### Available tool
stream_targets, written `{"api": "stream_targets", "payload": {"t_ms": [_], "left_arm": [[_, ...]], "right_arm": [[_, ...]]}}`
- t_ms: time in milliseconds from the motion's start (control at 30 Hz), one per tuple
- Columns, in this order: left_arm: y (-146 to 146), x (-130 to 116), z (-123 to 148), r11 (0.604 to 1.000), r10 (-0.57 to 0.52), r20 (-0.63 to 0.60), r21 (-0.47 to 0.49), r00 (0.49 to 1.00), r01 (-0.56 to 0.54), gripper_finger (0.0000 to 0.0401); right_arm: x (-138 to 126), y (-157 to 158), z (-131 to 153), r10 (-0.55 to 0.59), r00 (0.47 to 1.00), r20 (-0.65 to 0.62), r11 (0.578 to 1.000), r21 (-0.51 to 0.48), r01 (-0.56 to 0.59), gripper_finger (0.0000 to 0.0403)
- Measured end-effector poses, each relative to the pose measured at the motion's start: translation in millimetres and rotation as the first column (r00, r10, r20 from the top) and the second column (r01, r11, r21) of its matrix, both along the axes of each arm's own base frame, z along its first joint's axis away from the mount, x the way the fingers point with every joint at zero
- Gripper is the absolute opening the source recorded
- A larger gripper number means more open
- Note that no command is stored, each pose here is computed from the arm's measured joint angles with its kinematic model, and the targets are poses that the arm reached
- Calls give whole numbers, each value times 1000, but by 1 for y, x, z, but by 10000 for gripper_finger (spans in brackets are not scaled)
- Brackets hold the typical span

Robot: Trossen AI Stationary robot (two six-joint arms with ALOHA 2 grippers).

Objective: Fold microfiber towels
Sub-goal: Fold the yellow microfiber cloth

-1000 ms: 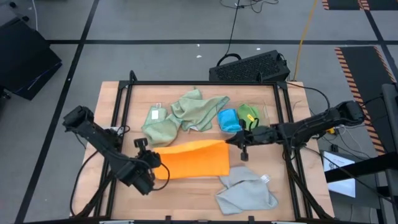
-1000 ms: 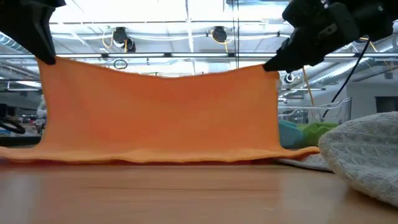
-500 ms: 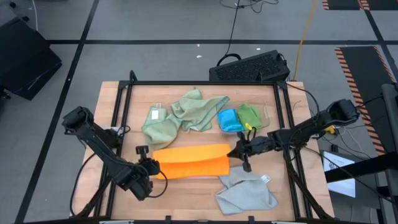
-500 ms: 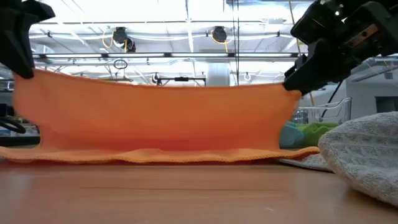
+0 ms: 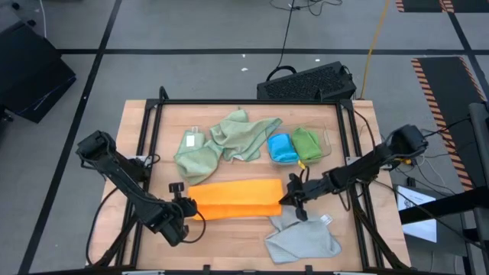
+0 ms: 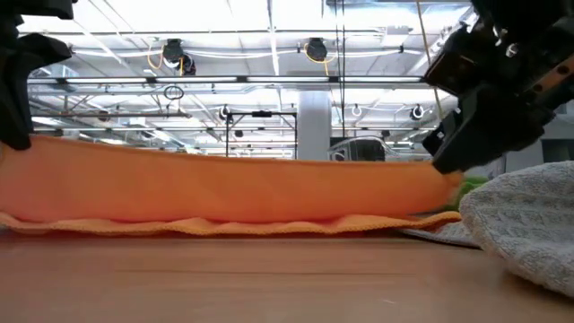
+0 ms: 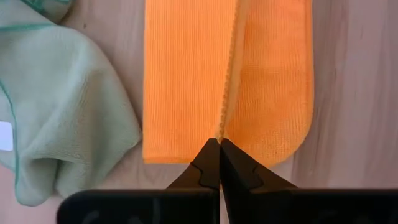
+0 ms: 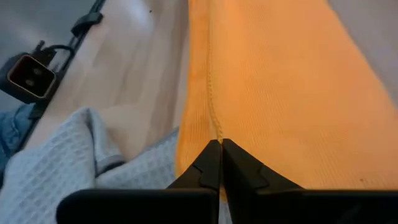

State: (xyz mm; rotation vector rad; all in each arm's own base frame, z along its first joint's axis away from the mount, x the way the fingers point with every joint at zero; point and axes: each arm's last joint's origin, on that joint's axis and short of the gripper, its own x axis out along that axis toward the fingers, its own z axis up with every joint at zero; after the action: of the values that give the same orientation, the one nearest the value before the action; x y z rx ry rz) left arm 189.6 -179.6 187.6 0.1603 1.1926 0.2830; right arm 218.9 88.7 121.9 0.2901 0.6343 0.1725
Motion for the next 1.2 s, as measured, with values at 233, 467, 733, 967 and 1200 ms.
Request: {"api": "stream_targets", "payload": {"t_ms": [233, 467, 733, 967, 1200], "left_arm": [[-1, 1, -6, 999, 8, 32, -36, 999, -7, 3], [0, -1, -17, 997, 39, 42, -72, 998, -36, 35], [1, -2, -18, 994, 63, 25, -94, 998, -60, 120], [-6, -1, -4, 988, 38, -8, -152, 999, -39, 129], [-14, 0, -7, 978, 73, 84, -200, 994, -55, 94]], "right_arm": [[3, 7, -8, 13, 1000, 7, 1000, 22, -13, 12], [1, 13, -9, 20, 1000, 0, 998, 56, -20, 55], [-2, 15, -6, 123, 992, -26, 986, 118, -119, 184], [-11, 10, 7, 113, 992, -49, 991, 74, -109, 204], [-15, 8, 18, 148, 989, -6, 989, 23, -148, 162]]}}
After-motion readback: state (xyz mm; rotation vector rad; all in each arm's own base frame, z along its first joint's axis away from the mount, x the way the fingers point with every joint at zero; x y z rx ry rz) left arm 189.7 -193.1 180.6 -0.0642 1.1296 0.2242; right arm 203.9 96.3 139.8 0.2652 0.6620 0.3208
